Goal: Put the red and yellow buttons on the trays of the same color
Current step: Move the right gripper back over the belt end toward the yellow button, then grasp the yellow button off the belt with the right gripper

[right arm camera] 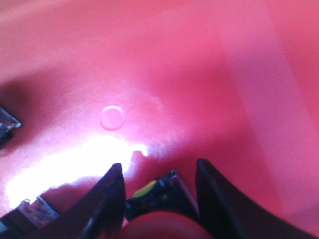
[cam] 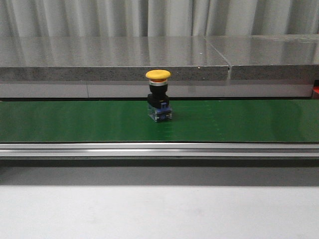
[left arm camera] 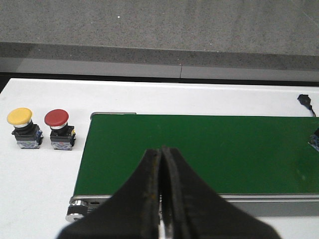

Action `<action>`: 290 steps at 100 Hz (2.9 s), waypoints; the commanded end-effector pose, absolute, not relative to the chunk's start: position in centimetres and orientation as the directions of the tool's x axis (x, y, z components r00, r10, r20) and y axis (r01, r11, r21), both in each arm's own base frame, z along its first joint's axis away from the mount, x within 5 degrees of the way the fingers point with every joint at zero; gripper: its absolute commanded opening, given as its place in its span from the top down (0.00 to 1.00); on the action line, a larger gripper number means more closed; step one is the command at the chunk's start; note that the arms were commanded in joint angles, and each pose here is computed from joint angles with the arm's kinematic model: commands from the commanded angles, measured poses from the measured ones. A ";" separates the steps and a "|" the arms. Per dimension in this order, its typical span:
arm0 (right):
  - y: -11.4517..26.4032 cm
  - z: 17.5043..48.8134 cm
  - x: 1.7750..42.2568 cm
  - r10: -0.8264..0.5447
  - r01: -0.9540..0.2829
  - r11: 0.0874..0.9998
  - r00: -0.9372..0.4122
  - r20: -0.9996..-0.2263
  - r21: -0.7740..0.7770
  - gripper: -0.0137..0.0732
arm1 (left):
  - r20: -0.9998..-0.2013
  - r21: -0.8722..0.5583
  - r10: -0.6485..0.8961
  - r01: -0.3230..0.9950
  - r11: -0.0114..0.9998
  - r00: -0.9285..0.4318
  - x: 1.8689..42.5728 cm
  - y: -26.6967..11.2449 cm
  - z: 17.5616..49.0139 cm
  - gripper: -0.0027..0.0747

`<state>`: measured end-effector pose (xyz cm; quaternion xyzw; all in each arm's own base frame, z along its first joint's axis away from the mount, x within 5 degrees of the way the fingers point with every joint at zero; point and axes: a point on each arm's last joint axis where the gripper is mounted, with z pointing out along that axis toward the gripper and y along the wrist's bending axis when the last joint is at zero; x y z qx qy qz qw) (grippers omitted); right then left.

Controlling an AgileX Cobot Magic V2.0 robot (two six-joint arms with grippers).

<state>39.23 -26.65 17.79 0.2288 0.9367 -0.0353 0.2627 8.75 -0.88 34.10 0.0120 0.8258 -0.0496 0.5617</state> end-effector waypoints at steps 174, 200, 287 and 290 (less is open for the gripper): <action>-0.2 34.1 29.2 -0.227 -0.265 0.963 -0.721 -0.655 -0.042 0.17 | -0.959 -0.076 -0.049 0.087 0.993 -0.279 8.9 -1.0 35.6 0.99; 3.3 32.0 30.5 -0.317 -0.383 0.924 -0.733 -0.602 -0.020 0.17 | -0.959 -0.076 -0.049 0.087 0.993 -0.279 8.9 -1.0 35.6 0.99; 8.2 28.2 34.5 -0.375 -0.465 0.885 -0.747 -0.548 0.027 0.69 | -0.959 -0.076 -0.049 0.087 0.993 -0.279 8.9 -1.0 35.6 0.99; 8.2 28.2 34.5 -0.367 -0.458 0.889 -0.750 -0.550 0.032 0.73 | -0.959 -0.076 -0.049 0.087 0.993 -0.279 8.9 -1.0 35.6 0.99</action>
